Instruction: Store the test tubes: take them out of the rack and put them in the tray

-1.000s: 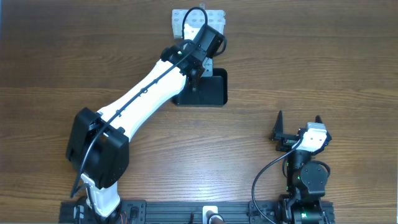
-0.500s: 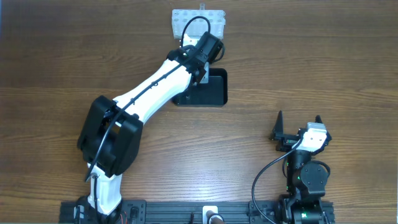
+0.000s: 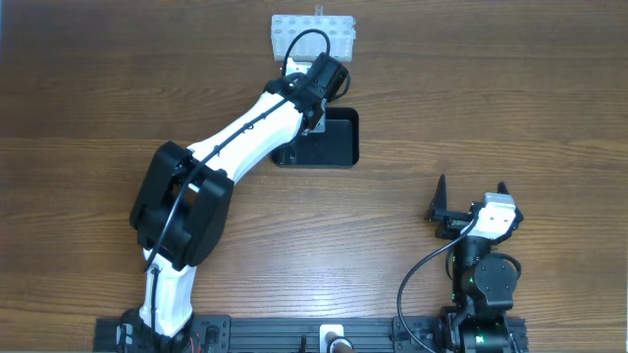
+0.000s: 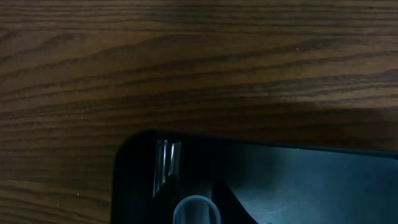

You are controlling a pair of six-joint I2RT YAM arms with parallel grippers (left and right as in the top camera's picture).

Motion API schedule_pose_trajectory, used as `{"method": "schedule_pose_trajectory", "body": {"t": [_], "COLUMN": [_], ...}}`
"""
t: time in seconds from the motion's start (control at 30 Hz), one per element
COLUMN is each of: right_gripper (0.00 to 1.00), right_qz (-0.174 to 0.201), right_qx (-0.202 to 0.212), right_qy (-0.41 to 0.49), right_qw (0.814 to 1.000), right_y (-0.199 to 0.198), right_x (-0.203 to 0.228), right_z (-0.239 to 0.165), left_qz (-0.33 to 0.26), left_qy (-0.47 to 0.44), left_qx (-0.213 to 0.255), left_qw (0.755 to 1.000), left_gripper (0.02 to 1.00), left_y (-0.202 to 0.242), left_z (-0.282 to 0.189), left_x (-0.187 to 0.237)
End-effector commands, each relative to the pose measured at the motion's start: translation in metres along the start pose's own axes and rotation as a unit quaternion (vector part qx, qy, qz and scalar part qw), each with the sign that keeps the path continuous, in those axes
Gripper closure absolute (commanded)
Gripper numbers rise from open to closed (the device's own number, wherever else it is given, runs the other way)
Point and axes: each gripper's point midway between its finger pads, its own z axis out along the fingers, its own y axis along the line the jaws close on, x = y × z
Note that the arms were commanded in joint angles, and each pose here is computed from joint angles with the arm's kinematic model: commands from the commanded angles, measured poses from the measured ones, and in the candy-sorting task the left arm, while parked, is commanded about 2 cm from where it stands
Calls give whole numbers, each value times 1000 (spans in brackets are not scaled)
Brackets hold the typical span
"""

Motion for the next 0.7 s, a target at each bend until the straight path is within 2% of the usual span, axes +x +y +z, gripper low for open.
{"method": "schedule_pose_trajectory", "body": {"t": [0.03, 0.47, 0.6, 0.7], "right_gripper": [9, 7, 7, 7], "right_qz": [-2, -2, -2, -2], "right_qx": [1, 1, 1, 1], "right_qy": [1, 1, 1, 1], "right_qw": [1000, 1000, 1000, 1000], "right_y": [-1, -1, -1, -1], "right_x": [2, 2, 2, 2], "right_z": [0, 0, 0, 0], "left_qz": [-3, -3, -5, -6], "left_qy": [7, 8, 8, 10], "left_qx": [-10, -11, -12, -10], "left_qw": [1000, 1000, 1000, 1000], "left_gripper": [908, 864, 825, 757], "left_y": [4, 4, 6, 7], "left_z": [10, 10, 11, 12], "left_x": [4, 5, 4, 4]}}
